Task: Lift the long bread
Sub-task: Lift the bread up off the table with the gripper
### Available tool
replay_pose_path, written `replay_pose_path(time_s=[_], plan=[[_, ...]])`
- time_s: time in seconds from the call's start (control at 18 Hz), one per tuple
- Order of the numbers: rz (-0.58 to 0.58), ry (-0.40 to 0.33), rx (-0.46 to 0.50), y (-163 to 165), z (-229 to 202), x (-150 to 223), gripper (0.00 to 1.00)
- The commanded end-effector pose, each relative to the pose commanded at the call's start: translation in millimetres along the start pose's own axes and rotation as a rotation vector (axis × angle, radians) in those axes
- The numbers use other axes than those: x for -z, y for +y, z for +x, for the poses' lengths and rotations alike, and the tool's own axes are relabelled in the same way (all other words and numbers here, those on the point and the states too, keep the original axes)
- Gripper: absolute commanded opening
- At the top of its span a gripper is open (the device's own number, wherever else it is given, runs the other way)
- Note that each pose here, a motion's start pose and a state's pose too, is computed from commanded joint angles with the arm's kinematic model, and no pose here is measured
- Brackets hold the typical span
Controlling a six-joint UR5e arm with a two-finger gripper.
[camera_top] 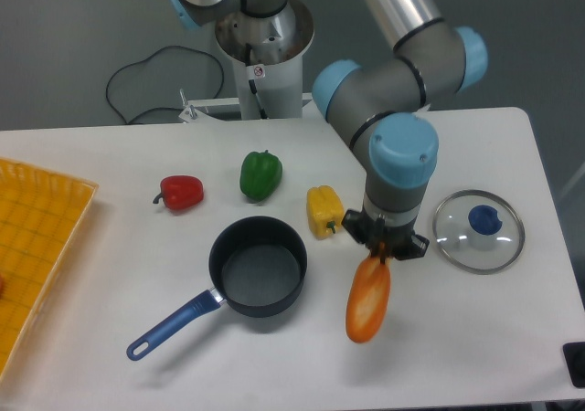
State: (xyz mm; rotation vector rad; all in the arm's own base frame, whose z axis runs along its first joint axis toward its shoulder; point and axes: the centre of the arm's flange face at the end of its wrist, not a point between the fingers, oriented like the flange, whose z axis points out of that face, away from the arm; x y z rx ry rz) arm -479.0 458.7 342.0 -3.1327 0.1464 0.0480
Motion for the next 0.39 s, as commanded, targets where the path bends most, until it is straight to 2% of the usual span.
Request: replay_pose_path(time_s=[0.39], plan=[[-0.009,0.014,0.001,12.2,-2.8,5.8,0.0]])
